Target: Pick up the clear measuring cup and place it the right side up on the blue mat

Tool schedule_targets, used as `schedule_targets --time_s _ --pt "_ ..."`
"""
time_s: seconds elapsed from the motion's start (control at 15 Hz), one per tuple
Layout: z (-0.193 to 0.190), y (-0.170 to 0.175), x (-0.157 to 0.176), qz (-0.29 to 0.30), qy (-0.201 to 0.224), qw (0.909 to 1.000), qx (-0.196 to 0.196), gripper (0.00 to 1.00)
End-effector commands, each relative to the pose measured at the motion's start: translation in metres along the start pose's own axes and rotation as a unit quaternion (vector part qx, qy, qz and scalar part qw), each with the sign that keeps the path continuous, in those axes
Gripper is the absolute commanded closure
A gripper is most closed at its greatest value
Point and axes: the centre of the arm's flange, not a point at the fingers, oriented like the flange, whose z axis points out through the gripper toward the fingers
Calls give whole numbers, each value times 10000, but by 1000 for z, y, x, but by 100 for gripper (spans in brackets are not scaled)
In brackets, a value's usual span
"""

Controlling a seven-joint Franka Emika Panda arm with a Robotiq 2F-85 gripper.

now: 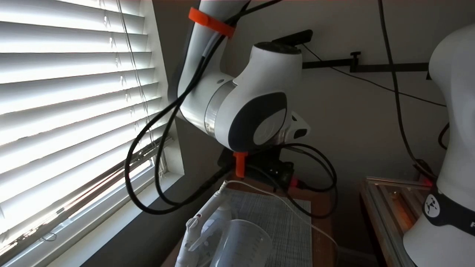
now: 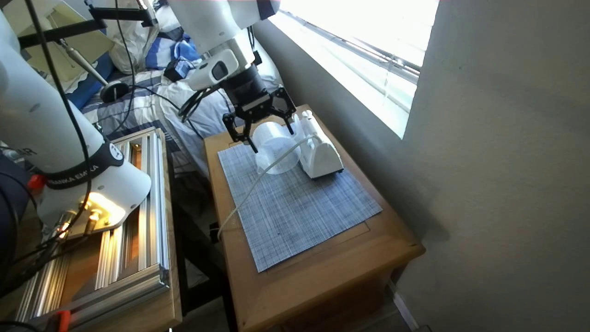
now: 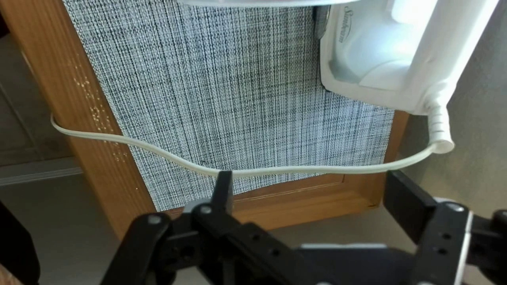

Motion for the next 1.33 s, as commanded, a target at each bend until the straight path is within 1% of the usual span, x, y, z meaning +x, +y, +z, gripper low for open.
schedule_targets --time_s 0.0,0.2,0.33,0.47,0.67,0.8,1.0,1.13,1.27 --pt "-7 -2 13 -16 -136 9999 -29 0" --pt "-10 3 26 -22 -379 9993 -16 0" --pt "-10 8 35 -168 -688 9975 43 0" --pt "-6 15 43 -342 -1089 9933 187 0" --pt "0 25 48 -661 -1700 9821 468 0" --pt "2 30 51 -951 -2069 9716 648 0" --pt "2 33 54 -1424 -2313 9588 837 0" --pt "4 26 53 -1710 -2377 9514 954 0" --pt "7 18 50 -2113 -2458 9401 1055 0"
